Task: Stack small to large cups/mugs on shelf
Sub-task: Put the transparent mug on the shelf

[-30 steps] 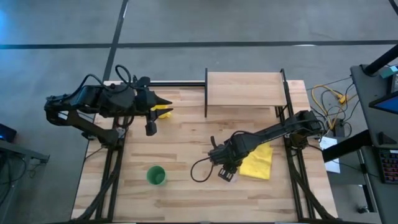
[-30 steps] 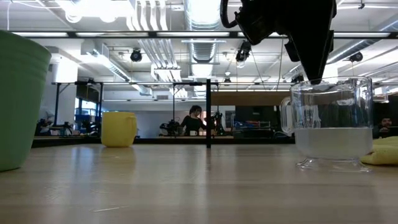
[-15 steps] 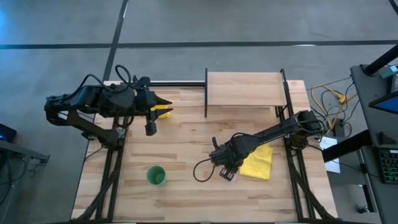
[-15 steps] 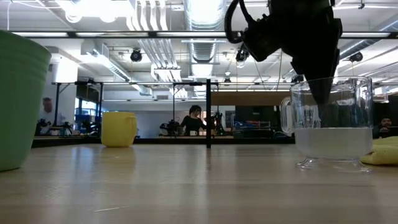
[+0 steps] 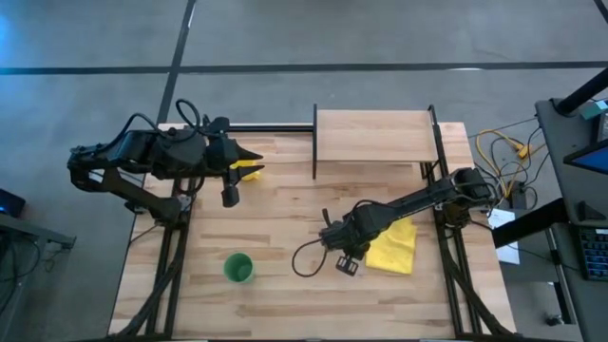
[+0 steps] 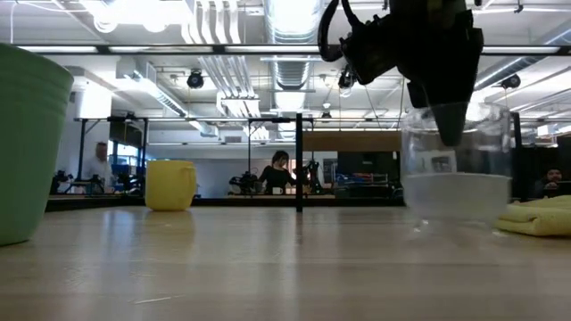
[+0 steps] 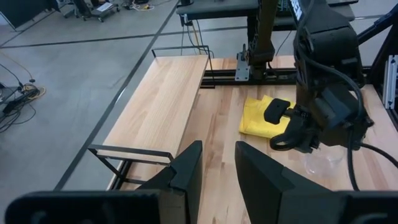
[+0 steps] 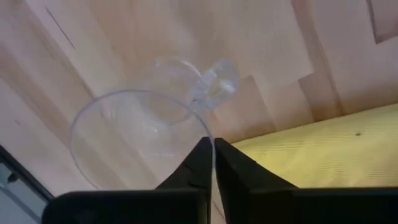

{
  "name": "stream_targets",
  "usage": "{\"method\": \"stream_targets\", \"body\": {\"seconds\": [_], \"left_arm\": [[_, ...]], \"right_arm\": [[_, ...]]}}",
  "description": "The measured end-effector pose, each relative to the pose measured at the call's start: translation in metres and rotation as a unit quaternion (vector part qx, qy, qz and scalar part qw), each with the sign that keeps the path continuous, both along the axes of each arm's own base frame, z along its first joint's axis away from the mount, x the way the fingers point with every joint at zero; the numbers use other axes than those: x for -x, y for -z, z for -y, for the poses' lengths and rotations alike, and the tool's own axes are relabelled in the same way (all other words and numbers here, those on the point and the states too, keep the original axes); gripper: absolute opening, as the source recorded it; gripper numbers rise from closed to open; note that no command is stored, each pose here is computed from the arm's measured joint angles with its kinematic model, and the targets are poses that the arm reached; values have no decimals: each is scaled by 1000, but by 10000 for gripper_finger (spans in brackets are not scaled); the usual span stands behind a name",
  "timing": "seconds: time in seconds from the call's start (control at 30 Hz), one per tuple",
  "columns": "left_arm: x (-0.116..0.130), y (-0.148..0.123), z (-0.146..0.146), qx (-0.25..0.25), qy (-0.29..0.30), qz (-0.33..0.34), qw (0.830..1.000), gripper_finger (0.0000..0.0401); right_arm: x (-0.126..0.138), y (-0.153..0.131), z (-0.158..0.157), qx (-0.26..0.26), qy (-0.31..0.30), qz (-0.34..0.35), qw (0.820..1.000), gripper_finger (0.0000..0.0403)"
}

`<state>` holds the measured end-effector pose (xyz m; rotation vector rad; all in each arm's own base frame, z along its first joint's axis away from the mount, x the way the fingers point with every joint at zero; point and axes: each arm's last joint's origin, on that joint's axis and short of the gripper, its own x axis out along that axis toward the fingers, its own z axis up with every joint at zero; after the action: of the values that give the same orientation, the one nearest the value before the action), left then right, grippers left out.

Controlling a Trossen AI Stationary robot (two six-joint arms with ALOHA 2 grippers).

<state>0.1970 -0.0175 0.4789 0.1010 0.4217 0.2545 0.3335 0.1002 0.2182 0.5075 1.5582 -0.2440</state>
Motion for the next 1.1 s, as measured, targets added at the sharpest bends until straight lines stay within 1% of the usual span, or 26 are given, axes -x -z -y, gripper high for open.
{"method": "stream_targets", "body": {"seconds": [0.1, 0.17, 0.23, 0.3, 0.4, 0.47, 0.57, 0.6, 0.67, 0.8, 0.93, 1.1], "left_arm": [[0, 0, 0, -3, 1, -1, 1000, 82], [0, 0, 0, -4, 2, -1, 1000, 82], [0, -1, 0, -4, 2, 0, 1000, 82], [0, -1, 0, -4, 1, 1, 1000, 82], [1, -1, -1, -7, -6, 1, 1000, 82], [1, -1, -1, -11, -14, 2, 1000, 82], [2, -2, -2, -13, -20, 3, 1000, 82], [2, -2, -2, -14, -21, 4, 1000, 82], [2, -1, -2, -14, -22, 3, 1000, 82], [0, 0, -2, -15, -22, 0, 1000, 82], [-1, 1, -1, -14, -24, -1, 1000, 82], [-2, 1, -1, -14, -24, -3, 1000, 82]], "right_arm": [[-6, -24, 12, -6, -7, 31, 999, 9], [-9, -48, 23, -7, -6, 54, 998, 8], [-14, -73, 36, 5, -3, 86, 996, 8], [-17, -100, 49, 26, -10, 120, 992, 8], [-15, -139, 72, 81, -12, 162, 983, 8], [-8, -162, 90, 110, 9, 172, 979, 8], [7, -186, 117, 131, 54, 158, 977, 8], [12, -192, 125, 146, 68, 156, 975, 8], [16, -203, 142, 179, 88, 176, 964, 8], [27, -219, 178, 206, 111, 198, 952, 8], [36, -219, 210, 232, 135, 180, 946, 8], [43, -214, 239, 238, 148, 161, 946, 8]]}}
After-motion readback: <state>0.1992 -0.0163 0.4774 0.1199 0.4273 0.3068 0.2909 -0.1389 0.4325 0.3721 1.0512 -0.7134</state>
